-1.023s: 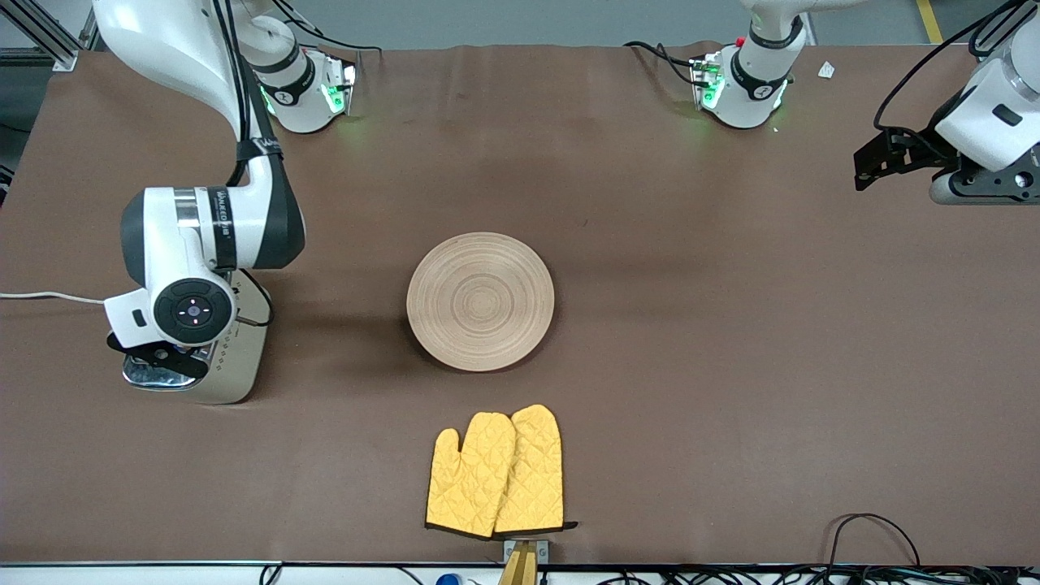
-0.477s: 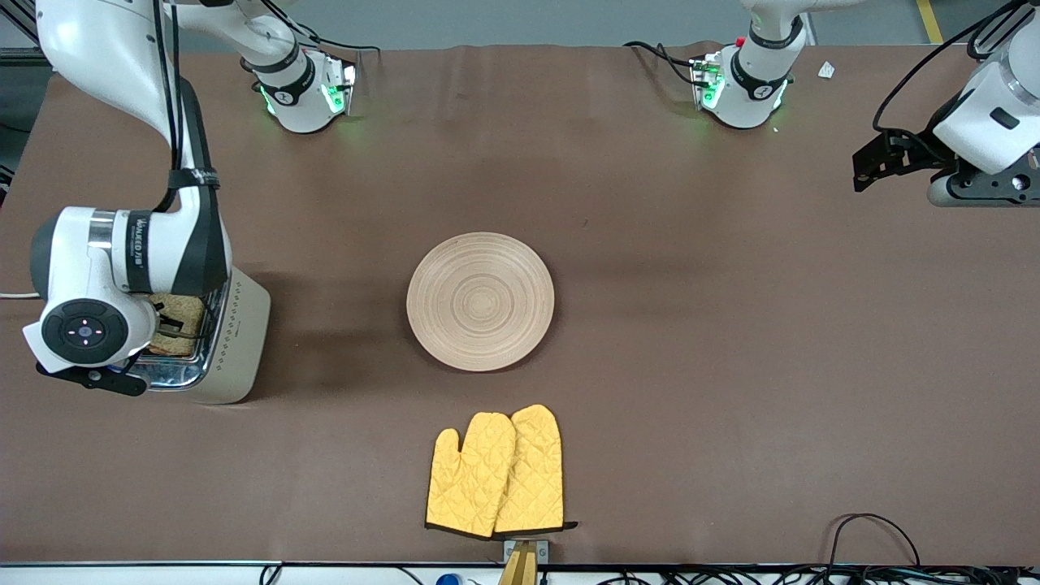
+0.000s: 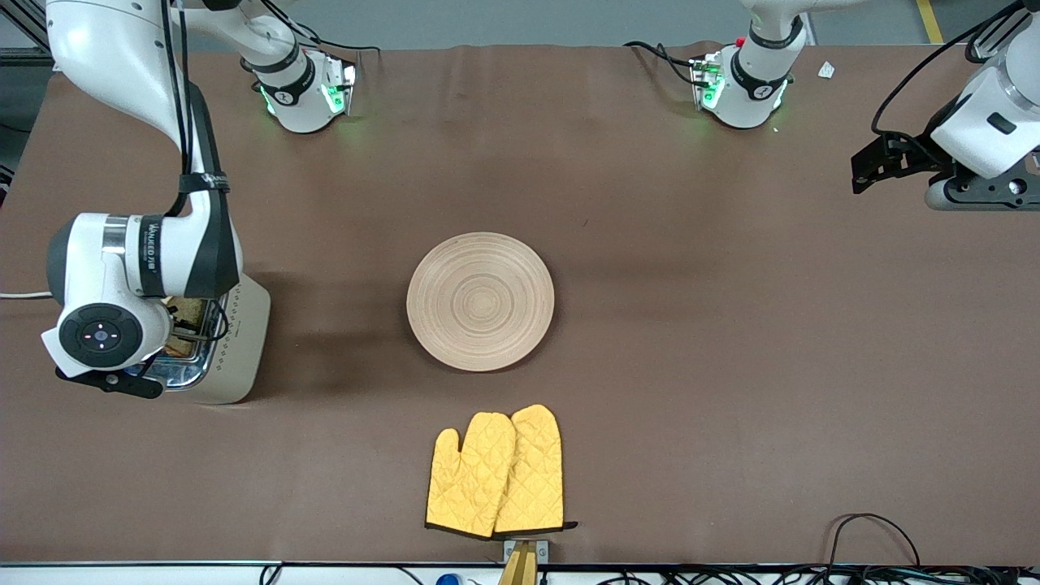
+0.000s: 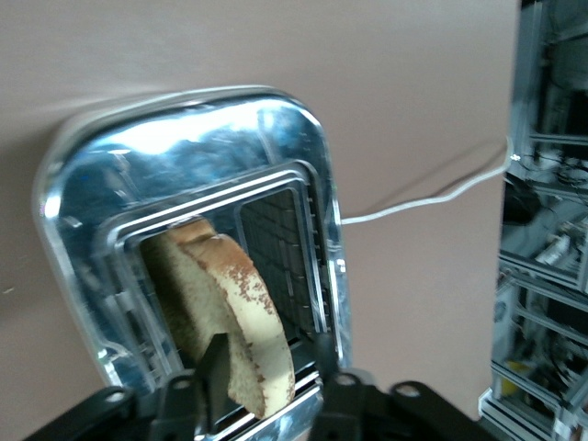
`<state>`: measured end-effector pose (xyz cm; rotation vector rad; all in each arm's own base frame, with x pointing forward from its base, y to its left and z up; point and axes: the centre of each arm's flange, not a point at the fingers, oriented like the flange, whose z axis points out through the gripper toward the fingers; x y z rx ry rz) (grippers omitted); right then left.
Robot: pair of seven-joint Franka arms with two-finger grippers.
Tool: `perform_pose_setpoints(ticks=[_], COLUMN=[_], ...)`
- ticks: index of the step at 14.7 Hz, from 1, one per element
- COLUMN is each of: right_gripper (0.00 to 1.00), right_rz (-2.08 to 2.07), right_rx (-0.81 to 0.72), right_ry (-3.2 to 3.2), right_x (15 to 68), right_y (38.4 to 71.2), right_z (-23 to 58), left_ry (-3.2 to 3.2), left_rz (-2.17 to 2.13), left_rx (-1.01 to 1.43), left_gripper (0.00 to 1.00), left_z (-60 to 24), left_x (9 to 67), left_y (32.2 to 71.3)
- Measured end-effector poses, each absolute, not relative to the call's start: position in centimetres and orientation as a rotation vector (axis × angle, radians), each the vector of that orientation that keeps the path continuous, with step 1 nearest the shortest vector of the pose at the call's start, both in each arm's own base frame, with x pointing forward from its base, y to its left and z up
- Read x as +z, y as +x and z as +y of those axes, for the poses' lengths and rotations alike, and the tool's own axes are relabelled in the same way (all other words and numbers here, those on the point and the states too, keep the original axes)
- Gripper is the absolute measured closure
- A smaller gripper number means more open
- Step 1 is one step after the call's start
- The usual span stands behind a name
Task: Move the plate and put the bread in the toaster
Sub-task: 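Lower the bread into the toaster slot with the right gripper, then open the right gripper and raise it away from the toaster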
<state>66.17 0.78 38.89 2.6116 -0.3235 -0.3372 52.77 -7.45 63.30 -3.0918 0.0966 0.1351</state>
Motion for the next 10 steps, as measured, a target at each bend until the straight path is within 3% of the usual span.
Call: perform_pose_setpoints(ticks=[4,5,10], right_gripper=[0.05,0.00,0.00], right_rz=[-0.231,-0.222,-0.208], right_rx=[-0.283,-0.260,-0.145], right_ry=[2.806,2.843,3.018], right_x=[46.1,48.0,55.2], right_y=[65.2,64.7,60.6], right_z=[-2.2,-3.1,-7.2], left_ry=[-3.092,-3.092,-3.092], left_rz=[0.096,0.096,0.094], left_rx=[0.137,0.137,0.136], left_gripper=[0.00,0.00,0.00], left_z=[-7.4,-7.4,-7.4], left_x=[63.2,63.2,63.3], left_y=[52.8,52.8,52.8])
